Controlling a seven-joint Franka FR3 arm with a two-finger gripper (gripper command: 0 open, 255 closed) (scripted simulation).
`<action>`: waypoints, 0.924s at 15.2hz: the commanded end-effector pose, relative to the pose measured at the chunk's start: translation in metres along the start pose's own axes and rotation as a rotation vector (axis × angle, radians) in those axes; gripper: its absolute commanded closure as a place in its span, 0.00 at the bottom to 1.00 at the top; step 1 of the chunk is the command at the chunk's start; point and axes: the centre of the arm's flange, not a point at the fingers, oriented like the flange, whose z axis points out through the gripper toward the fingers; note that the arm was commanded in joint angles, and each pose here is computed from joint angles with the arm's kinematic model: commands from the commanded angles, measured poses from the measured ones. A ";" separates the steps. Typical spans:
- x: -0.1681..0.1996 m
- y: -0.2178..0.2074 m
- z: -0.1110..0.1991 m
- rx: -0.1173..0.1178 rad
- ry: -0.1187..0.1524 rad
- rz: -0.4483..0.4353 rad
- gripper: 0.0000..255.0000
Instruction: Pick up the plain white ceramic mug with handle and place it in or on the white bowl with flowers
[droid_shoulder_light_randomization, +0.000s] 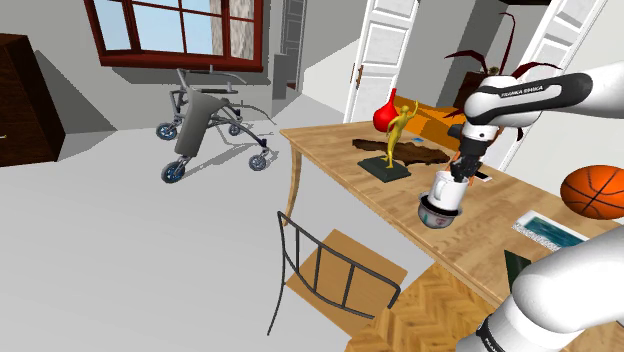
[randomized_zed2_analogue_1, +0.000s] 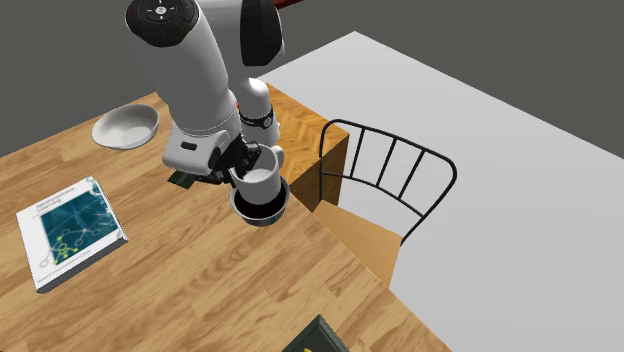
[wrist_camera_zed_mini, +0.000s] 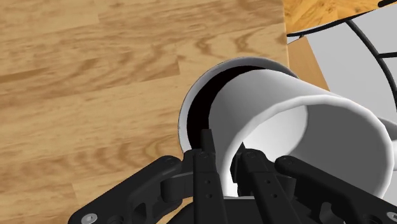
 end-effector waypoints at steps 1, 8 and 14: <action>0.001 0.000 0.003 0.000 0.001 0.000 1.00; 0.001 0.000 0.003 0.000 0.001 0.000 0.00; 0.001 0.000 -0.010 0.000 0.001 0.000 0.00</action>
